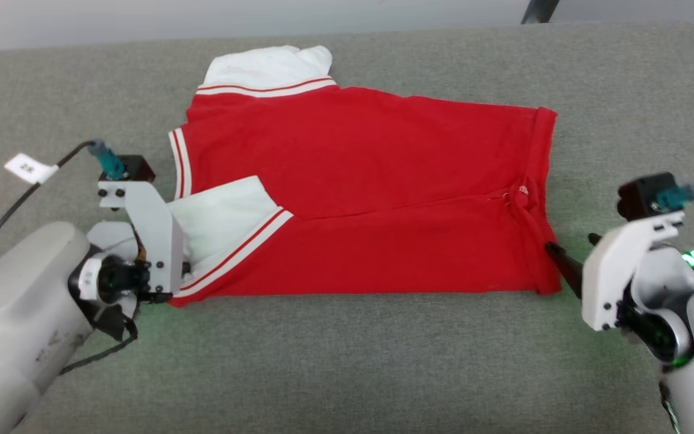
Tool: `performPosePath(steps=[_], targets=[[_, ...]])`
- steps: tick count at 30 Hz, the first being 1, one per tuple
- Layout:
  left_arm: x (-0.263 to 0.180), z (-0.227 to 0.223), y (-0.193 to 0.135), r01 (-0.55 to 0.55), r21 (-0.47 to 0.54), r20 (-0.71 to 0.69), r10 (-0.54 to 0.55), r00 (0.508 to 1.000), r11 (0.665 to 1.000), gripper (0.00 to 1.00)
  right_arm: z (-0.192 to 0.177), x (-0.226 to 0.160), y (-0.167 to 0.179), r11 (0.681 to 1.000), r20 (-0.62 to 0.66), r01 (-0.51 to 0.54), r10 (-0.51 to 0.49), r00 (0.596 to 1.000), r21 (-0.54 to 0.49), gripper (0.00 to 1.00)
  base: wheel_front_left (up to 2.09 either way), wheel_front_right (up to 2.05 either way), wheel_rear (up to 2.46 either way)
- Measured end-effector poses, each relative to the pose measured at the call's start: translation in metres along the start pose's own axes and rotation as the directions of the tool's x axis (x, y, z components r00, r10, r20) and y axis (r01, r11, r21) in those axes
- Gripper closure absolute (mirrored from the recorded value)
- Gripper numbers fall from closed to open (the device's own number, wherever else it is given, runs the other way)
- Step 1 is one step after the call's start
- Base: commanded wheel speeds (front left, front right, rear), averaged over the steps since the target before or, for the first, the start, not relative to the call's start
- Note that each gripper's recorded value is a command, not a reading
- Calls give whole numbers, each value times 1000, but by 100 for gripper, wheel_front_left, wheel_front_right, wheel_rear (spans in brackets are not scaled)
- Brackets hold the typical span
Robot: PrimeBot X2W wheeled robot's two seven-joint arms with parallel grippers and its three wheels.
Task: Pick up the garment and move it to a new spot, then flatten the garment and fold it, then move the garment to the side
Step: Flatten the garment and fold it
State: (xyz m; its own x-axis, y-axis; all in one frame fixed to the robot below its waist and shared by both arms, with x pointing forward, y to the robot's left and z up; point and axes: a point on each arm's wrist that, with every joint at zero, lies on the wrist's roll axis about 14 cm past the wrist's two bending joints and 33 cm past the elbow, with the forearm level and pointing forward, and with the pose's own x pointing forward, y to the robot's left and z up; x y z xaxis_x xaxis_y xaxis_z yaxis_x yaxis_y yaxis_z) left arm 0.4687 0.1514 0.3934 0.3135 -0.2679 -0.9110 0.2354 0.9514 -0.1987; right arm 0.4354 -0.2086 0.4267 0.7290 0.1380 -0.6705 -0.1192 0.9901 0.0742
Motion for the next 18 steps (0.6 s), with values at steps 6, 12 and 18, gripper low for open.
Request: performPosePath(steps=[6, 12, 18], targets=[[-1, 4, -1, 10, 7, 16, -10, 1000, 1000, 100, -12, 18, 12, 1000, -197, -13, 10, 980, -14, 0, 0, 0, 0], [0, 3, -2, 18, -1, 33, -18, 999, 1000, 100, -21, 30, 23, 999, -338, -21, 10, 941, -28, 53, 0, 0, 0], [-3, -1, -3, 36, -32, 57, -34, 998, 999, 100, -20, 33, 40, 998, -362, -68, 56, 930, -20, 100, 0, 0, 0]])
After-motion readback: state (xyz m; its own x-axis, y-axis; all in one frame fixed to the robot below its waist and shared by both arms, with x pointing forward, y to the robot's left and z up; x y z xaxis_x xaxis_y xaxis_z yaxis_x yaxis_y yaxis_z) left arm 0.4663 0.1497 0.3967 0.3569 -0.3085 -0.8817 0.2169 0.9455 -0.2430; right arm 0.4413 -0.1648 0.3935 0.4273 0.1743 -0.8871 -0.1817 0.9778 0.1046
